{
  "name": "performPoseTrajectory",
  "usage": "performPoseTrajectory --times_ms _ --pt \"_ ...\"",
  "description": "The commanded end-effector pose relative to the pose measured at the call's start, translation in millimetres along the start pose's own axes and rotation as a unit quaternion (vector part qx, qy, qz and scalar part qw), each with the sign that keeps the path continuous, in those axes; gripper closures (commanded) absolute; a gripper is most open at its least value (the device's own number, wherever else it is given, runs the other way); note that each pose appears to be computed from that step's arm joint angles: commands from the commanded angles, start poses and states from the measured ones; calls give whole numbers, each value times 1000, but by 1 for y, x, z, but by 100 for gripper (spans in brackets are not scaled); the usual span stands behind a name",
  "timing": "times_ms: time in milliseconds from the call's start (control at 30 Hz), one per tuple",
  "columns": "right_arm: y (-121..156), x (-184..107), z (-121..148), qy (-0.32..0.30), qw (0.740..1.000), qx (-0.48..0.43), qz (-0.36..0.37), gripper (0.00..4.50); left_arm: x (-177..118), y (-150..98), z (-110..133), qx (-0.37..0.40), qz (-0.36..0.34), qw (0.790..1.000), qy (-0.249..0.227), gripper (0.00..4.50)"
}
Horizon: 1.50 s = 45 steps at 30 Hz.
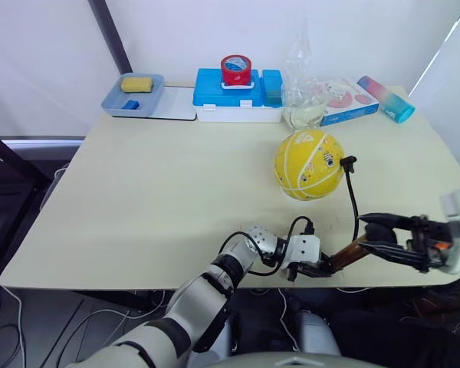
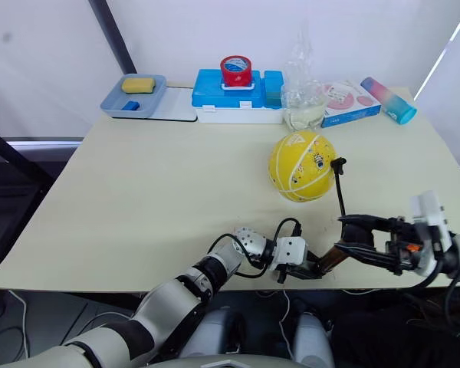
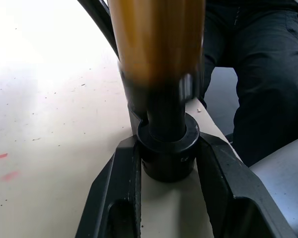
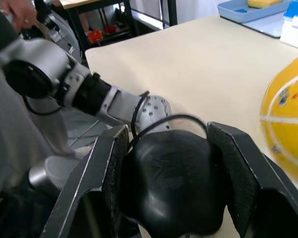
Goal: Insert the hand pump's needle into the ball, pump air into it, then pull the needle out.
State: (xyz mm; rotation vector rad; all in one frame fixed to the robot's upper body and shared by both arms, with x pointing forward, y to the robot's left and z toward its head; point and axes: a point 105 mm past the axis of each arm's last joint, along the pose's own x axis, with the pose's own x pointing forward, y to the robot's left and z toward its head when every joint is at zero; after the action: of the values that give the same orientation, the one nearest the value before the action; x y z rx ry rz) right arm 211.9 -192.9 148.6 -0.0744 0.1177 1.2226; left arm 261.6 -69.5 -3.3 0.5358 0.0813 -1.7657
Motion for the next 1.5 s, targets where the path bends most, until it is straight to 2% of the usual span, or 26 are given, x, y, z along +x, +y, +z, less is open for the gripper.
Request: performPoseTrajectory --times_ms 33,300,467,633,733,833,1133,1333,1400,1500 --pt "-5 -1 -6 18 1000 -12 -21 246 -2 -20 -23 -19 -43 998 46 340" --pt "-2 -16 56 -37 999 -37 -7 246 -3 -21 -23 -17 -44 998 45 340" --pt "4 -31 106 -63 997 -49 -7 246 -2 -22 -23 -17 -47 998 45 340" --pt "9 -44 137 -70 996 -51 -12 246 -2 -22 -23 -17 -49 998 45 340" --pt "11 -49 146 -72 996 -47 -12 246 -2 -22 -23 -16 -49 998 45 340" --pt "10 -47 137 -60 998 -31 -12 246 -3 -22 -24 -17 -48 998 46 340" --pt "2 -17 44 20 1000 4 0 246 -3 -20 -23 -16 -45 998 47 340" --pt "-3 -4 5 34 999 -14 -11 246 -3 -19 -23 -17 -42 998 47 340" --pt "-4 1 0 32 999 -23 -10 246 -3 -18 -23 -17 -41 998 46 340" --pt "-4 3 15 2 999 -35 -10 246 -3 -18 -23 -18 -41 998 46 340"
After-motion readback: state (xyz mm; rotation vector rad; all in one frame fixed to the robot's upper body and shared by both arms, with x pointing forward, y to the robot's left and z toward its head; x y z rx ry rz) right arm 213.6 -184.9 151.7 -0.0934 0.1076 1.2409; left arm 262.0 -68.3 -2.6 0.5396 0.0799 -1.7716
